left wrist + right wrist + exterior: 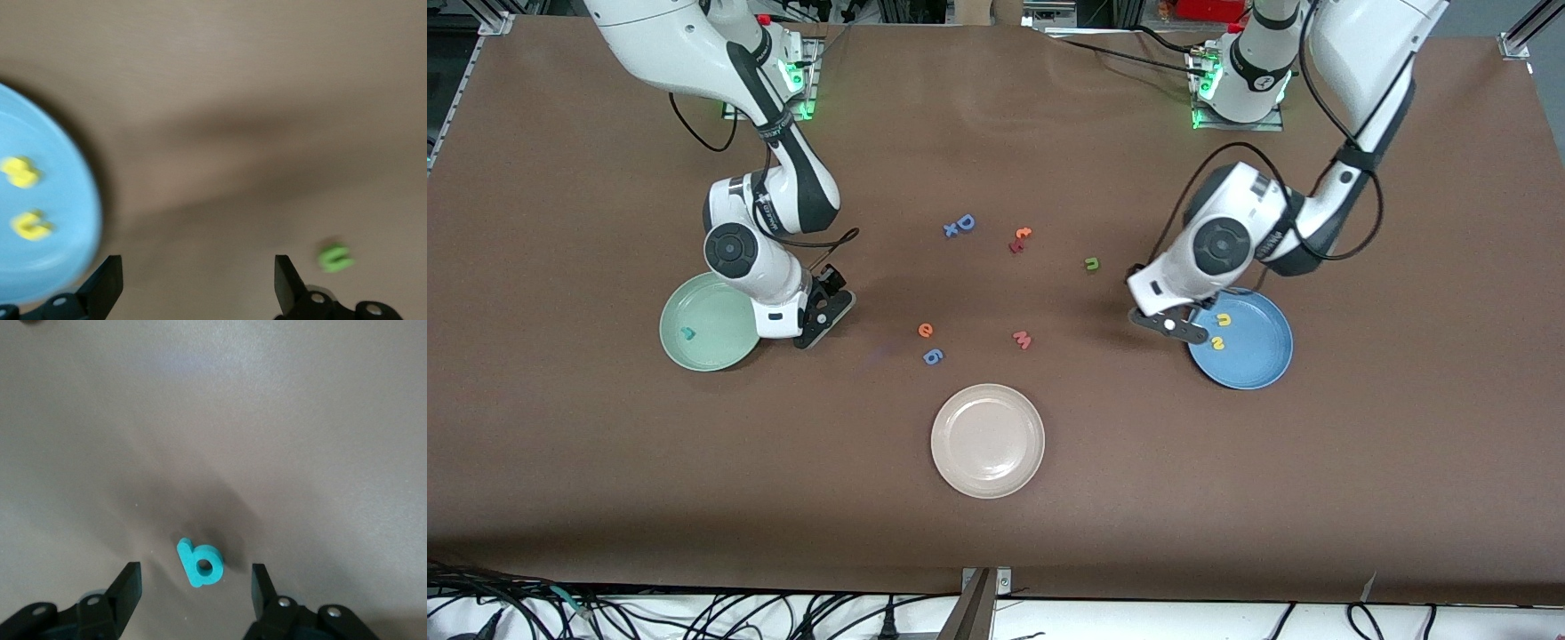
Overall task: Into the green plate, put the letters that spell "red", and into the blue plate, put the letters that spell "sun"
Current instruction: 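Grasp the teal b with the right gripper while the left gripper grasps the green n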
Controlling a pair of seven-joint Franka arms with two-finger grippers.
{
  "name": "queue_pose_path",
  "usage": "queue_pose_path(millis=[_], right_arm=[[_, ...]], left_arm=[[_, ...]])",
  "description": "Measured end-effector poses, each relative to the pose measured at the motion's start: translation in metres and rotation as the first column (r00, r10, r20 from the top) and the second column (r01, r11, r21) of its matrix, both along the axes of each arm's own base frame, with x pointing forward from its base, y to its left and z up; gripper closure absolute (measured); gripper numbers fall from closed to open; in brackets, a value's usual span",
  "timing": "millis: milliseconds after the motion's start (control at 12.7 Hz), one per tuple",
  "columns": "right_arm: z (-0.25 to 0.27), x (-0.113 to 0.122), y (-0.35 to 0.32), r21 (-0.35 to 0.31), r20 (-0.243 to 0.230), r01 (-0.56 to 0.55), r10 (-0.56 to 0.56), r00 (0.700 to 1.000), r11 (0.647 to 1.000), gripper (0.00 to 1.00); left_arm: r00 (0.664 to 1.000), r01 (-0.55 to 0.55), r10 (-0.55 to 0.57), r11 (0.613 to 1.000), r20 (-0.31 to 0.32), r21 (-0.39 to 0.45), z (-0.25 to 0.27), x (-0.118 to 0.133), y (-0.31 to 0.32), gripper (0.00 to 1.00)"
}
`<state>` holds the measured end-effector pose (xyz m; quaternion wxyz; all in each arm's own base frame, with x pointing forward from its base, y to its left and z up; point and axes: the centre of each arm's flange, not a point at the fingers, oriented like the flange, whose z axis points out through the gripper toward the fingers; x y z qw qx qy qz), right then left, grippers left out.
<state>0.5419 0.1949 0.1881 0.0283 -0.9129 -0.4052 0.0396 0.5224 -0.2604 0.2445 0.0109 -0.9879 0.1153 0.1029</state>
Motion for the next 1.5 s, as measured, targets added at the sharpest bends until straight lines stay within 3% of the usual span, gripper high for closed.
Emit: queue_pose_path(millis=[474,868,1184,1421,1500], right_arm=[[-0.007,-0.002,-0.002,0.003,0.024,0.002,-0.002,1.0,1.0,0.28],[-0.007,-0.002,-0.002,0.005,0.034,0.002,-0.003,0.999,1.0,0.49],[-0.01,-0.002,-0.003,0.003,0.032,0.002,-0.002,0.999,1.0,0.53],[-0.01,-0.002,-0.003,0.003,0.035,0.003,-0.003,0.999,1.0,0.55],[-0.01,-0.001,-0.004,0.003,0.037,0.004,-0.004,0.999,1.0,0.61]], left_arm=[[0.976,-0.216,0.216,0.976,0.023,0.009,-0.018,-0.043,-0.069,0.0],[0.972,-0.233,0.233,0.972,0.019,-0.029,-0.051,-0.079,-0.092,0.01],[0.972,-0.233,0.234,0.972,0.015,-0.037,-0.065,-0.092,-0.086,0.05],[0.971,-0.236,0.236,0.972,0.026,-0.018,-0.072,-0.094,-0.084,0.14],[0.97,-0.24,0.24,0.971,0.036,-0.008,-0.075,-0.095,-0.084,0.15]])
